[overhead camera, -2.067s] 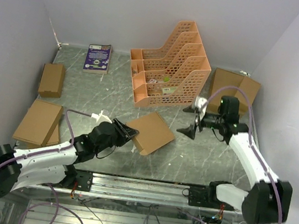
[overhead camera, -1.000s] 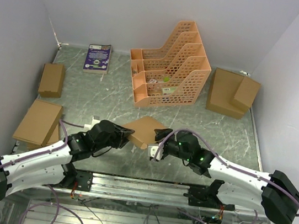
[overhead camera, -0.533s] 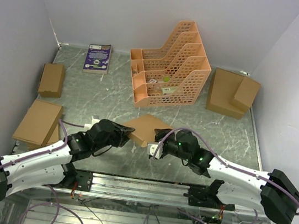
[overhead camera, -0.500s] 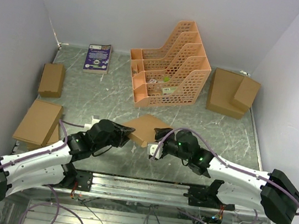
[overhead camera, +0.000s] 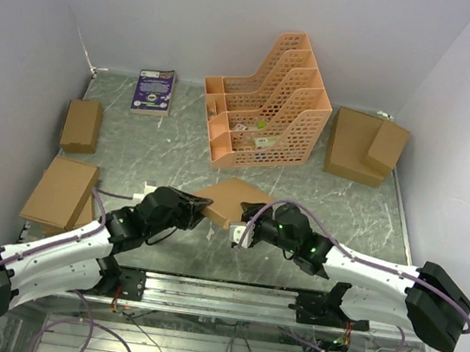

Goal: Fold the paper box

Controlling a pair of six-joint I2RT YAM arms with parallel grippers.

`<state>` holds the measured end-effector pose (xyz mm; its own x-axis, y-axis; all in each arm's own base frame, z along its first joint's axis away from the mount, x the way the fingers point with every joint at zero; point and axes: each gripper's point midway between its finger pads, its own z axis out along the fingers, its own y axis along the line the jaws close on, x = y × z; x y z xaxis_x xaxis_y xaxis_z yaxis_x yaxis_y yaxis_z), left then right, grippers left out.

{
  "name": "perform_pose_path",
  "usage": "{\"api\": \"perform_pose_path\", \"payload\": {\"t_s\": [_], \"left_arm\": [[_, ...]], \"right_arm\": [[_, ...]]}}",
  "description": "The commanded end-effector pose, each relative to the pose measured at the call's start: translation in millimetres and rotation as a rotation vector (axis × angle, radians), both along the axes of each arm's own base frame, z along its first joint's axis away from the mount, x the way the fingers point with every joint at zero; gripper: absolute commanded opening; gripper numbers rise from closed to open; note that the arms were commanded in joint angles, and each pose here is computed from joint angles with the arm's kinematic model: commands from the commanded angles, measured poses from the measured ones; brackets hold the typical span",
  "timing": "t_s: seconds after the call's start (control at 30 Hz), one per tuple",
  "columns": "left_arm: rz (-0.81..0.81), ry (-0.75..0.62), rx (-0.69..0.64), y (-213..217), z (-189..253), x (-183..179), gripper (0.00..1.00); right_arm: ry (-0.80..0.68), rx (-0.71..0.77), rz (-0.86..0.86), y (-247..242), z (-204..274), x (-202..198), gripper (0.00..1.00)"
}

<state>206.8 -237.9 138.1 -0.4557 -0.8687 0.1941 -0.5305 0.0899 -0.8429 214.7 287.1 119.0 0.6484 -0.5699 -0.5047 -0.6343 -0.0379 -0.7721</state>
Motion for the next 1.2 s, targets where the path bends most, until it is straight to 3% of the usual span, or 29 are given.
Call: {"api": "perform_pose_path", "payload": {"t_s": [0.0,0.27,0.43,0.6,0.73,1.0,1.17], "left_arm": [[0.0,-0.046,-0.064,-6.0,21.9,5.1,0.45],[0.0,-0.101,-0.036,4.4,43.7,1.6,0.82],[-0.029,-0.197,0.061,16.6,70.8,-1.9,0.85],[-0.1,-0.408,0.31,38.6,107.8,-3.7,0.85],[-0.206,-0.662,0.467,41.5,150.0,-6.8,0.84],[-0.338,-0.874,0.69,36.2,151.4,-2.0,0.85],[-0.349,-0.951,0.691,28.5,135.5,0.1,0.85]], "right_arm": [[-0.03,0.069,-0.033,1.3,19.7,4.7,0.34],[0.052,0.118,-0.048,-1.8,33.8,8.9,0.27],[0.172,0.176,-0.064,-6.3,46.9,15.4,0.26],[0.342,0.25,-0.082,-15.1,73.2,24.1,0.26],[0.6,0.312,-0.058,-21.7,97.1,24.8,0.27],[1.388,0.375,-0.114,-28.5,82.8,11.1,0.26],[1.609,0.558,-0.202,-32.1,70.7,8.8,0.26]]}}
